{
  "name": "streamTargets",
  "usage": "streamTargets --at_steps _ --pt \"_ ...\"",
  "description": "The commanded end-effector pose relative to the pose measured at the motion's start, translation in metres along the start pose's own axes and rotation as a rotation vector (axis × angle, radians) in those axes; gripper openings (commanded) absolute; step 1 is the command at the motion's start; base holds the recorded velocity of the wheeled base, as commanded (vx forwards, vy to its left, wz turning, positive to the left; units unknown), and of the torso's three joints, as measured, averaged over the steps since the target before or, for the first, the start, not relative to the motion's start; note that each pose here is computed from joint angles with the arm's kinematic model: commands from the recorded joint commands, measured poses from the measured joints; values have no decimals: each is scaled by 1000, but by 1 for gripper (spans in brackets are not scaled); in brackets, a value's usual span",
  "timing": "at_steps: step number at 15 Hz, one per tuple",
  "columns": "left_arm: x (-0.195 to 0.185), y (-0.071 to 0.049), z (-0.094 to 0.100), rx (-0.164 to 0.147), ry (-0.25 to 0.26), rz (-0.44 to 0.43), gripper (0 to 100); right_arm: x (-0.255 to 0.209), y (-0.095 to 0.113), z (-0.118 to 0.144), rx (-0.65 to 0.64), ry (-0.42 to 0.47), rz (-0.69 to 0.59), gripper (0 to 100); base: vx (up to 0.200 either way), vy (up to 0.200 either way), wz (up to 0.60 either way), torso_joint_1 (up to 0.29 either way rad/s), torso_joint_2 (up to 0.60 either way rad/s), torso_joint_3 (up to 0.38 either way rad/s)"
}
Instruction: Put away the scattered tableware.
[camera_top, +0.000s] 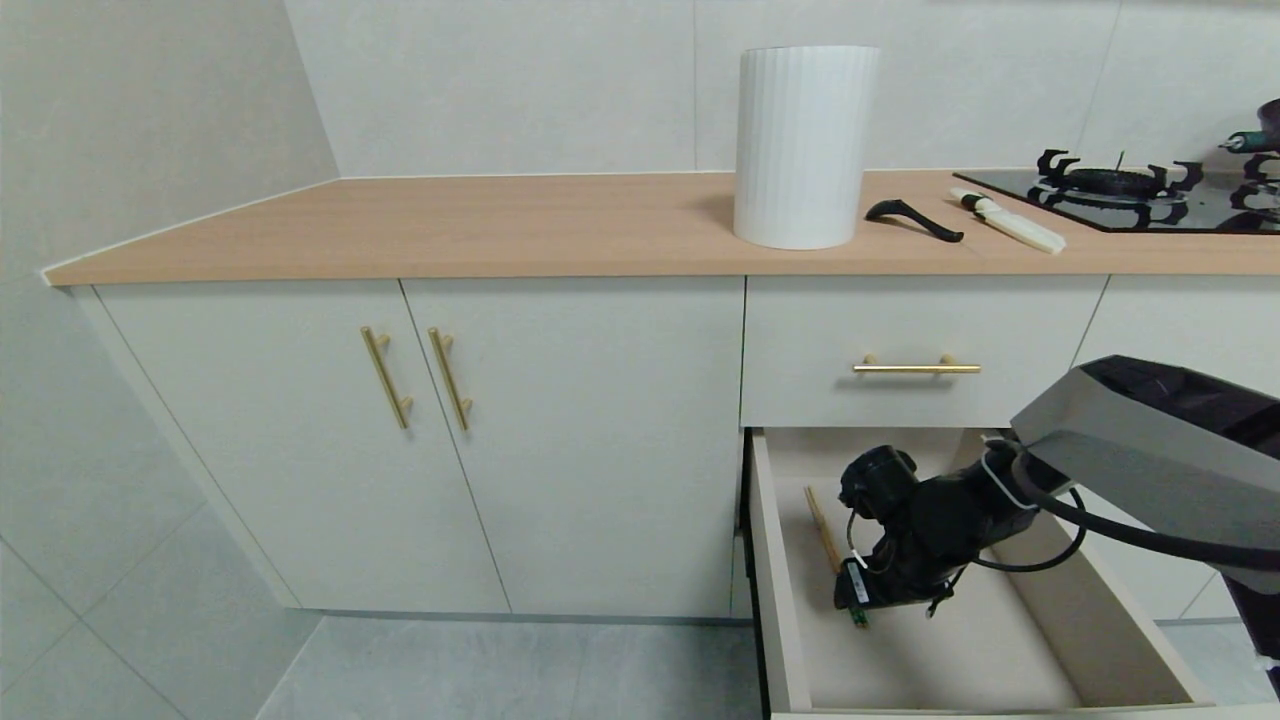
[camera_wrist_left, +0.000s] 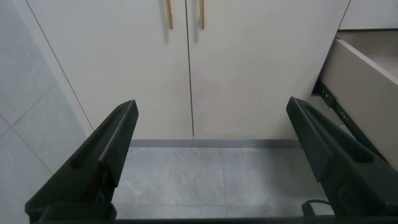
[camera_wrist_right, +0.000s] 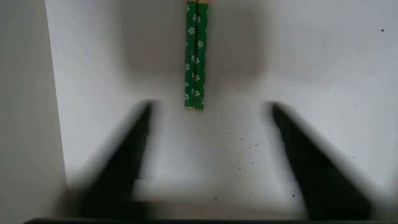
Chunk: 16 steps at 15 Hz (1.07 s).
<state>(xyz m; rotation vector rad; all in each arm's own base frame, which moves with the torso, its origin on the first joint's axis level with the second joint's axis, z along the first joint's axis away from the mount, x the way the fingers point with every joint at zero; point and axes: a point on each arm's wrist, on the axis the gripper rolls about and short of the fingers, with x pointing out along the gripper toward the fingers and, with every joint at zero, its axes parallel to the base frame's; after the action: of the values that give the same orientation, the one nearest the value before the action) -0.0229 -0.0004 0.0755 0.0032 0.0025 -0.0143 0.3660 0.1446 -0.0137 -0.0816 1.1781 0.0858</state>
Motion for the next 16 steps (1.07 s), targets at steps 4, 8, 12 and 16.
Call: streamTargets --at_steps 4,8,12,16 --pt "0 0 0 0 1 0 100 -16 -1 7 14 -41 10 100 0 0 0 0 0 0" --pt "0 0 0 0 -1 0 100 -64 -24 24 68 -152 23 100 0 0 0 0 0 0" --pt "0 0 0 0 1 0 100 -148 -62 35 139 -351 24 100 0 0 0 0 0 0" --pt "0 0 0 0 1 0 100 -228 -84 22 145 -540 80 100 0 0 0 0 0 0"
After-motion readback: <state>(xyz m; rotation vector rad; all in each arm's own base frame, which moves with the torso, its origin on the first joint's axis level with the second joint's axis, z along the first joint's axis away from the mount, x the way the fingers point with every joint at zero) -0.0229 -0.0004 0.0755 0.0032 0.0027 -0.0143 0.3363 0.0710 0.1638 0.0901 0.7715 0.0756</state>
